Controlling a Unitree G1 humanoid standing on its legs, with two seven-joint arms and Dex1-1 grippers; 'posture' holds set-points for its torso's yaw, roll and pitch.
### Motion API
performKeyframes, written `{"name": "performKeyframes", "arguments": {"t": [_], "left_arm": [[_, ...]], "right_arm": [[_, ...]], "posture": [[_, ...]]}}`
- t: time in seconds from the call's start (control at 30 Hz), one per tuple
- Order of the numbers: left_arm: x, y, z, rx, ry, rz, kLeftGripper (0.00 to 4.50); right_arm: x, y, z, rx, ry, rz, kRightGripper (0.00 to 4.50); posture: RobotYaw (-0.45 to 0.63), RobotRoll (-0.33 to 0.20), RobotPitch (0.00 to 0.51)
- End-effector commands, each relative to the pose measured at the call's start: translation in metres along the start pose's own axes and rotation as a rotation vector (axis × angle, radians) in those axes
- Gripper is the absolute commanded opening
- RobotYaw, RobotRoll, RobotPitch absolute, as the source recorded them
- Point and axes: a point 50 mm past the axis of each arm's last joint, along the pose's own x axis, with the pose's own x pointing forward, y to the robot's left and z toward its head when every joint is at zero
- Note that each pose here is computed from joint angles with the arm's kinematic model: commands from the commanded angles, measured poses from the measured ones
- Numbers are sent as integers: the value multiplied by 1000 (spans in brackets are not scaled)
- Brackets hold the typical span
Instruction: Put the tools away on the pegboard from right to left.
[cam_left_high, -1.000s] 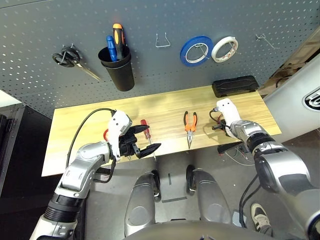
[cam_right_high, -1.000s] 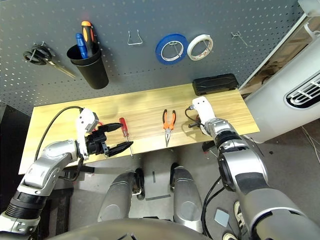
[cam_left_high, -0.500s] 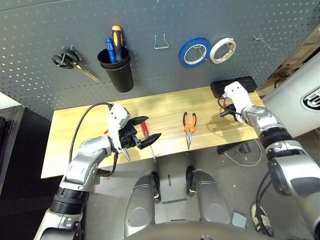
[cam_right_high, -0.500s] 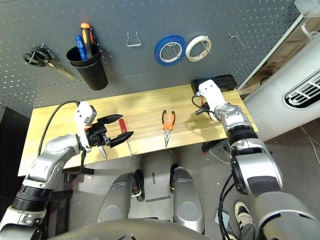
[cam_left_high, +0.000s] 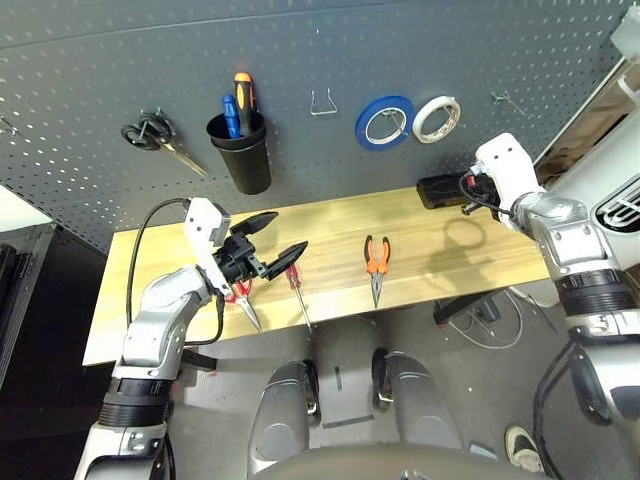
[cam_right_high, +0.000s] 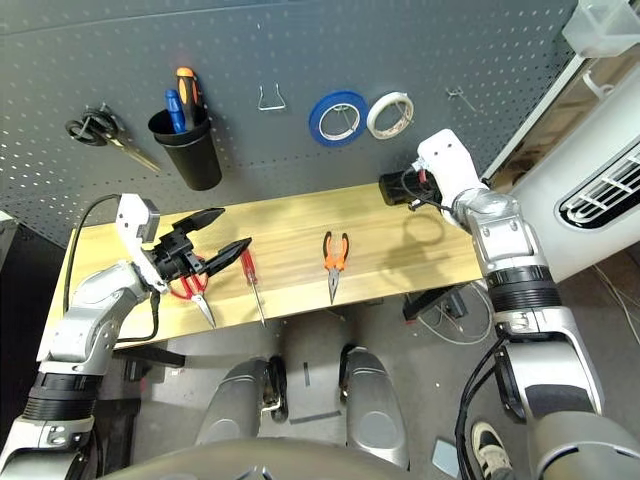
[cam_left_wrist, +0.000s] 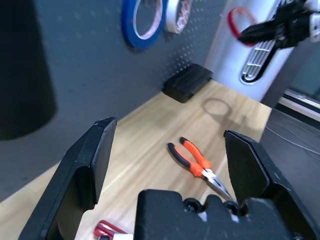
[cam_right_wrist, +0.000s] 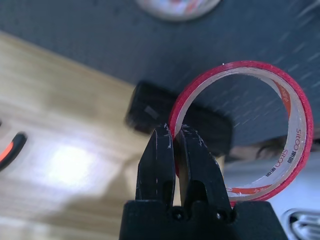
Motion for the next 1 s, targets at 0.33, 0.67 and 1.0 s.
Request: {"name": "performKeyframes", "arguments": {"t": [0.33,0.67,1.0], "left_arm": [[-1,3,-5,-15,-17,3,4500],[2,-2,-3,-18,-17,-5,4500],[9,-9,-2,-24,-13,-29,4500]], "right_arm": [[-8,-29,11,-25,-86,-180,25],[1,-56,13,-22,-98,-255,25],[31,-52,13,18,-111,-139,25]], "posture": [[-29,0,21],[-24,0,38],[-19,0,63]]}}
